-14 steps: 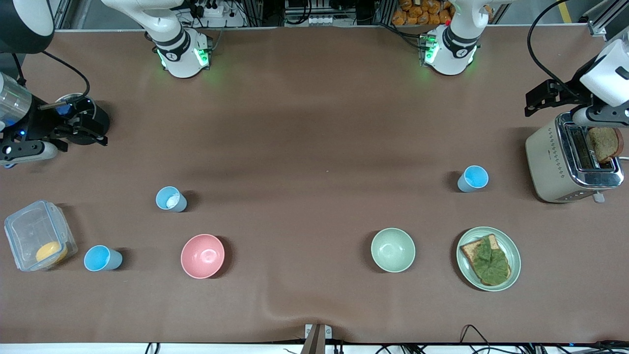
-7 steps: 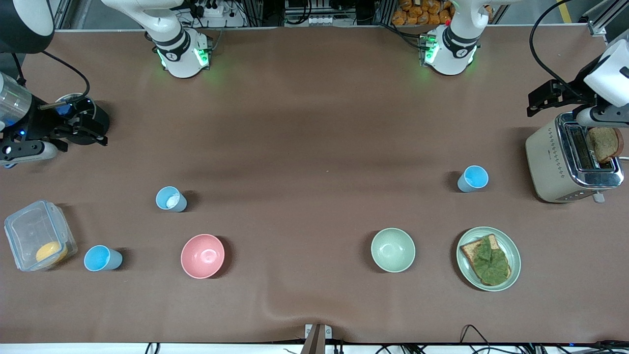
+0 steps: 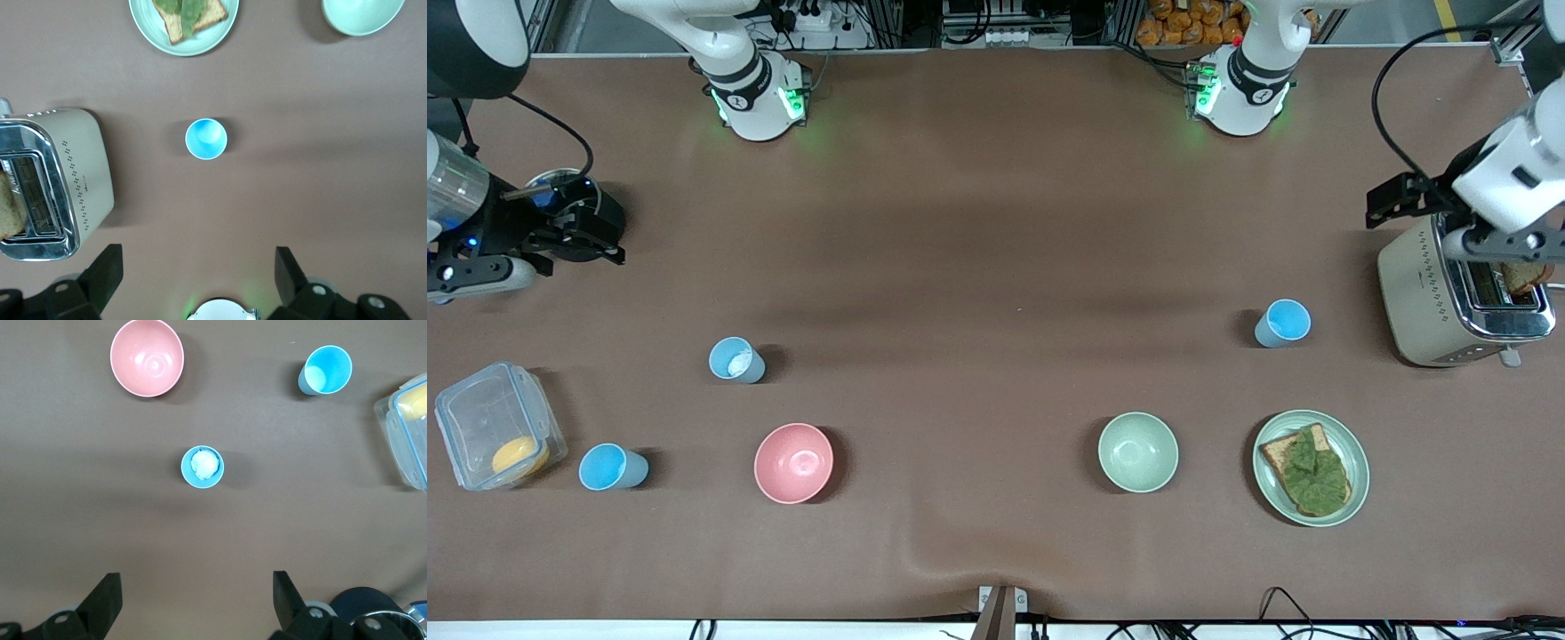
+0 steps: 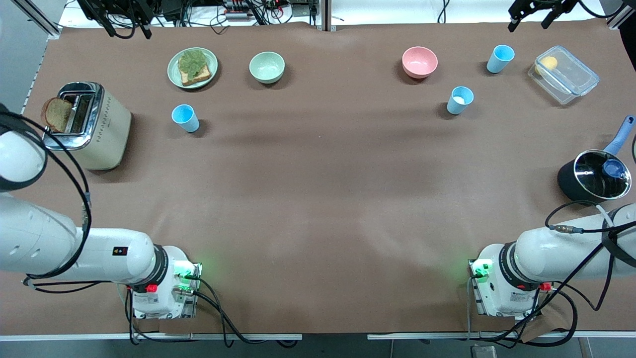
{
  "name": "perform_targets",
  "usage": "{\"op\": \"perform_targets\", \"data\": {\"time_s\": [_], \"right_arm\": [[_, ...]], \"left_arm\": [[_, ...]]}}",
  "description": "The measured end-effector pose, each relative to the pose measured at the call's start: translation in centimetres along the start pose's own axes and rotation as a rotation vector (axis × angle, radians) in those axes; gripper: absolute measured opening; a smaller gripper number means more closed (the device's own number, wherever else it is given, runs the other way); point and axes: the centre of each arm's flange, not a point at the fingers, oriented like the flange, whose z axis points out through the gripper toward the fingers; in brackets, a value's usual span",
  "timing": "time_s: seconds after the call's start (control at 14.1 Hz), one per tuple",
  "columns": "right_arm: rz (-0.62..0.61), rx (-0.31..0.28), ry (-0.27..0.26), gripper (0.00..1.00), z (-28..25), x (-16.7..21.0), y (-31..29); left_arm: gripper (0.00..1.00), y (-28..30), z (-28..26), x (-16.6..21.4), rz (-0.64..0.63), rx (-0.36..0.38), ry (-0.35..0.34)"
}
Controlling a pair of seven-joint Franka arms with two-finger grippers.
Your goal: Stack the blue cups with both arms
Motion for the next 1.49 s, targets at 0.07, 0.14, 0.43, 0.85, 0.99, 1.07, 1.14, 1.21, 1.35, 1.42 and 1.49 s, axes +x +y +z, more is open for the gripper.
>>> {"op": "perform_targets", "data": {"time_s": [0.07,0.14,0.43,0.85,0.99,1.07,1.14,1.21,1.35,1.42,1.49], "right_arm": [[-0.009,0.002,-0.017,1.0,1.0,0.5,-0.4],[-0.023,0.005,-0.044,1.0,2.6,1.2,-1.2],[-0.097,0.005,-0.134,1.0,11.7,5.0,-5.4],[-0.09,-0.019,-0.1,1.0,24.7,7.7,-4.7],[-0.051,-0.023,-0.123,1.0,27.9,7.0,-5.1],[-0.039,-0.038,-0.131,1.0,28.9,6.6,-5.8],[-0.039,-0.075,-0.126,1.0,29.7,6.4,-6.7],[-0.04,-0.119,-0.111,1.0,30.4,6.3,-7.7],[-0.03,-0.161,-0.095,1.0,31.7,6.2,-8.6],[-0.031,-0.167,-0.098,0.97,32.3,6.2,-8.6],[-0.035,-0.176,-0.104,0.96,32.9,6.2,-8.4]], "left_arm": [[1.0,-0.3,1.4,0.8,-0.005,-0.001,-0.027],[1.0,-0.7,3.0,1.5,-0.012,-0.003,-0.051],[1.0,-1.4,9.7,3.4,-0.022,-0.007,-0.072],[1.0,-3.6,20.3,3.4,-0.047,0.011,-0.009],[1.0,-4.5,22.8,3.1,-0.061,0.01,0.026],[1.0,-4.6,23.8,3.0,-0.063,0.009,0.035],[1.0,-4.6,25.0,3.0,-0.063,0.008,0.032],[1.0,-4.5,26.2,3.0,-0.061,0.007,0.024],[1.0,-4.4,28.2,3.3,-0.057,0.004,0.006],[1.0,-4.4,29.2,3.6,-0.056,0.003,0.0],[1.0,-4.4,30.2,3.8,-0.056,0.001,-0.004]]}}
